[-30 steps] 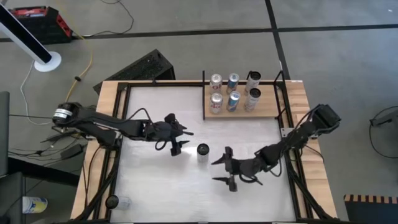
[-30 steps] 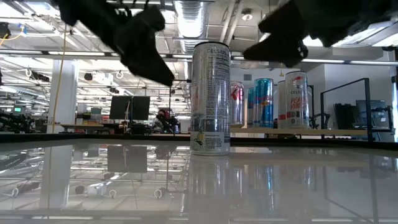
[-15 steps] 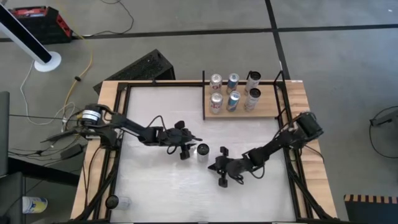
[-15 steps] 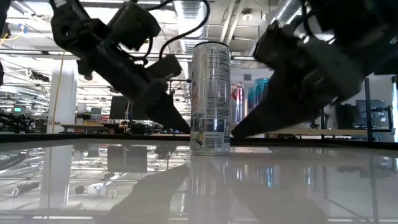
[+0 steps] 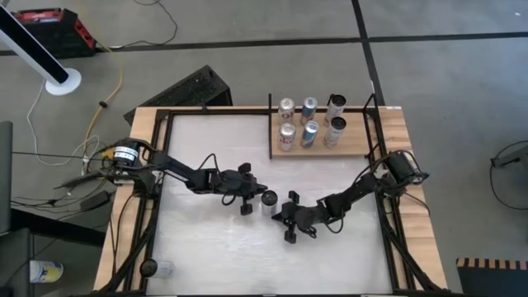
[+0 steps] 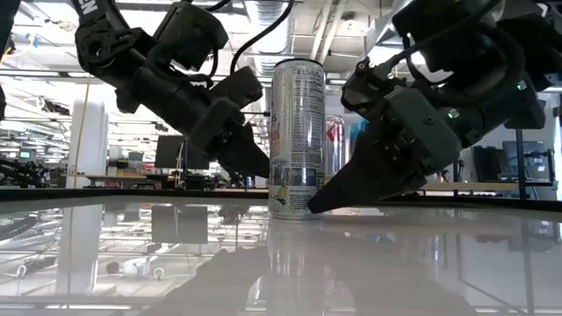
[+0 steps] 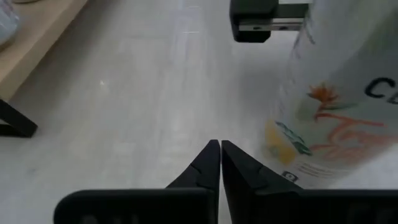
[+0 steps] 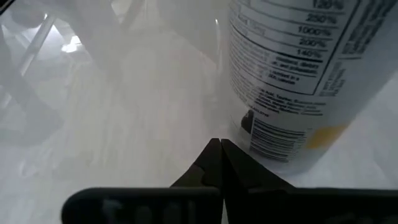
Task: Place canned beverage on shelf
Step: Put the top white-yellow soda can on the shelf
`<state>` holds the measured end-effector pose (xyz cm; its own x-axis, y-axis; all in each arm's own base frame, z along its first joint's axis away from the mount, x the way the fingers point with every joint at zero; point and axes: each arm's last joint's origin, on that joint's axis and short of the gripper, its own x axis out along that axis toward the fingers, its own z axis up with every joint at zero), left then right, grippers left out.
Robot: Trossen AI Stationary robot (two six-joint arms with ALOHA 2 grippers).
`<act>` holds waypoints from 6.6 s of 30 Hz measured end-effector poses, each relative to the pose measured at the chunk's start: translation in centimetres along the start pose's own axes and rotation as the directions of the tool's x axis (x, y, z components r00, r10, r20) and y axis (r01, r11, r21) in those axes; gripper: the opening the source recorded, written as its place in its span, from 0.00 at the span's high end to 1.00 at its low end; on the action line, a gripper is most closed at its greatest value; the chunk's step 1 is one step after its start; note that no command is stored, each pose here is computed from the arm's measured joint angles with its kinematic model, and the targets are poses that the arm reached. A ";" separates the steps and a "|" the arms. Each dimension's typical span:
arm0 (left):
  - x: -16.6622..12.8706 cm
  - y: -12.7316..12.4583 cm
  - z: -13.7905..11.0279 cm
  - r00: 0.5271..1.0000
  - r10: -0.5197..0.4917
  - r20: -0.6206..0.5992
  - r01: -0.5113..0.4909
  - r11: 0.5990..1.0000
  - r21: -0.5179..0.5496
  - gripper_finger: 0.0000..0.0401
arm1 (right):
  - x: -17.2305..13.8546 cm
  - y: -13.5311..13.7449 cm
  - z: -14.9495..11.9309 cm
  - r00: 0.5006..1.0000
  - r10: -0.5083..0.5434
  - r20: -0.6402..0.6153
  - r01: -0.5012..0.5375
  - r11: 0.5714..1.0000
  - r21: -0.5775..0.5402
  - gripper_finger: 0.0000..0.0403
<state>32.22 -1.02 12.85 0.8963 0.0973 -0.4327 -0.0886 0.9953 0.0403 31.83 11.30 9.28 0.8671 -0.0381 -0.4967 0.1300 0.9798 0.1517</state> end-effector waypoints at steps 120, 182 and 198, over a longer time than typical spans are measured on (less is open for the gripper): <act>-0.3 -1.9 -0.4 0.991 -0.129 -0.043 0.131 0.990 0.044 1.00 | -3.3 -3.1 5.3 0.984 -0.053 -0.169 0.053 0.999 -0.009 0.95; -18.2 1.9 1.6 0.926 0.014 0.378 -0.055 0.994 0.098 1.00 | -8.3 -0.4 16.3 0.998 -0.062 0.028 0.067 0.975 -0.211 0.11; -18.0 1.8 1.3 0.939 0.007 0.345 -0.046 0.994 0.104 1.00 | -7.5 -1.4 15.6 0.993 -0.108 -0.037 0.101 0.983 -0.154 0.11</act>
<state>16.54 -0.94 21.88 0.9904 0.0994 -0.0956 -0.0840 0.9846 0.1534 32.64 7.16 26.13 0.8295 -0.1366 -0.5416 0.1417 0.9894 -0.0324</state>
